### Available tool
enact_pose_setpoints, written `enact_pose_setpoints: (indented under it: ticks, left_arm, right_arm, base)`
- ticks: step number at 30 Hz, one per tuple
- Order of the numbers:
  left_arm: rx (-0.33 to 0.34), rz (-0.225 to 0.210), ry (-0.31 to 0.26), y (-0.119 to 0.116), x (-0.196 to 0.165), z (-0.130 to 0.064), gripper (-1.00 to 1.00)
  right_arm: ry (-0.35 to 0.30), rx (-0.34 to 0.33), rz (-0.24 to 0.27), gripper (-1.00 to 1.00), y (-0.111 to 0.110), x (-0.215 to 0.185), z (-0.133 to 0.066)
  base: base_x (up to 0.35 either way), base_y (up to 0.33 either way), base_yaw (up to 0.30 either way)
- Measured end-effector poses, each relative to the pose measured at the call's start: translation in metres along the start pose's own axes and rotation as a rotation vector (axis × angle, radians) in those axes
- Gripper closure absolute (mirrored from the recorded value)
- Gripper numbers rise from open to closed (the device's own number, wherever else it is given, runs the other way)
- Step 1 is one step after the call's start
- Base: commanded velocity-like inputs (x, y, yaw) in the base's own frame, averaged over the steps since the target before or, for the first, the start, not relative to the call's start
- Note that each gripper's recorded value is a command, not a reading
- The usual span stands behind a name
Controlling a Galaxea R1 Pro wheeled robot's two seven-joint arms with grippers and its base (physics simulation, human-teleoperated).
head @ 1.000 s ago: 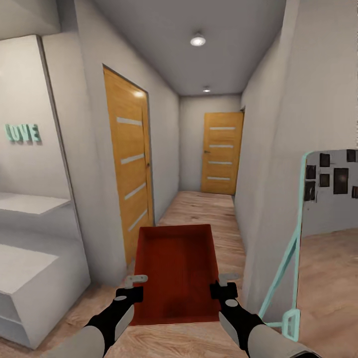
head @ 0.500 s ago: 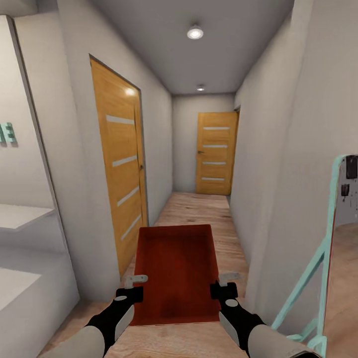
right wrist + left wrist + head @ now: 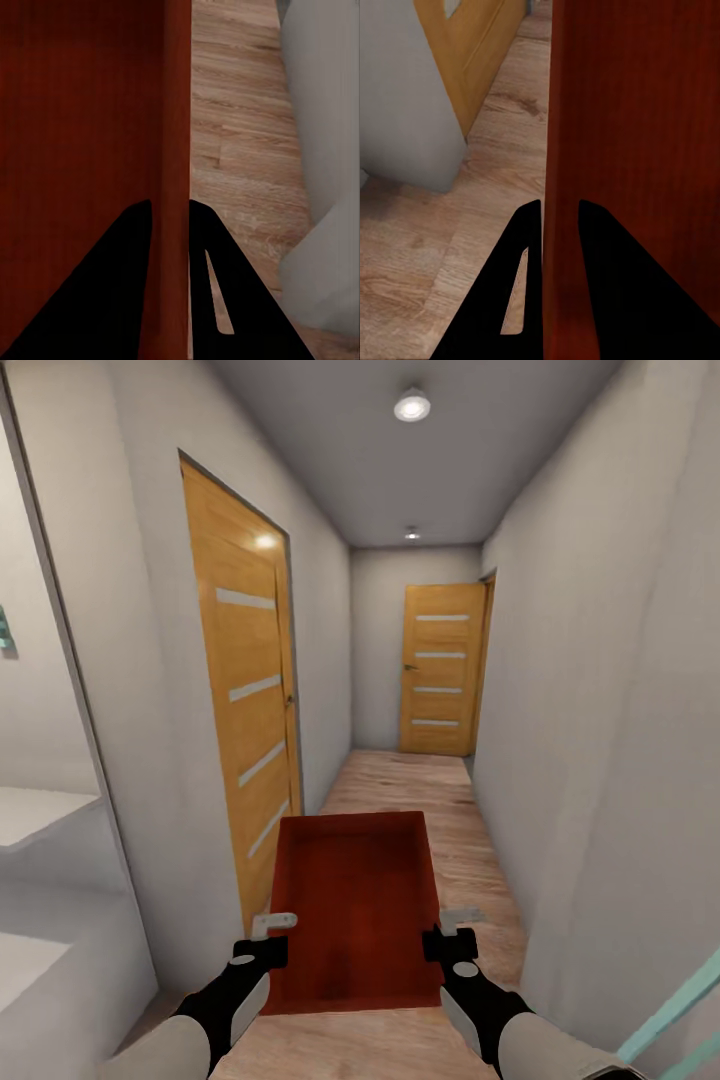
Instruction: Move the two storage containers from the living room to the garage. In the garage, place one container on the floor and stack the other container on top of it (either order is fine).
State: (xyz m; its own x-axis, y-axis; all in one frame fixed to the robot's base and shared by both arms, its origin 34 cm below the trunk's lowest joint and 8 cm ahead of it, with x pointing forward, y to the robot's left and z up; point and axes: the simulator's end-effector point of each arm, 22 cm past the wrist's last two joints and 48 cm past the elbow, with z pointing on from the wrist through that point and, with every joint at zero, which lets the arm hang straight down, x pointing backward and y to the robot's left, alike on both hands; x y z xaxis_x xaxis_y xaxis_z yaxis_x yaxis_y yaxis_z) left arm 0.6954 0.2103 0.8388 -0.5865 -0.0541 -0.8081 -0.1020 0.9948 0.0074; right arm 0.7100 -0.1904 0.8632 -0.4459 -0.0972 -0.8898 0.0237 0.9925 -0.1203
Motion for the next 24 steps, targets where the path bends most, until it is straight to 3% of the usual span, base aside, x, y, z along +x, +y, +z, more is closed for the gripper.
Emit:
enact_pose_setpoints:
  ticks: [5,24]
  left_arm:
    - [0.0,0.0,0.001,0.0003,0.0003,0.0001,1.0]
    - [0.0,0.001,0.003,0.0,0.0005,0.0,1.0]
  right_arm:
    - [0.001,0.001,-0.001,1.0,0.0002,0.0,-0.0001]
    - [0.002,0.0,0.0,1.0,0.0,0.0005,0.0]
  base:
    - [0.319,0.128,-0.128]
    - [0.319,0.12,-0.246]
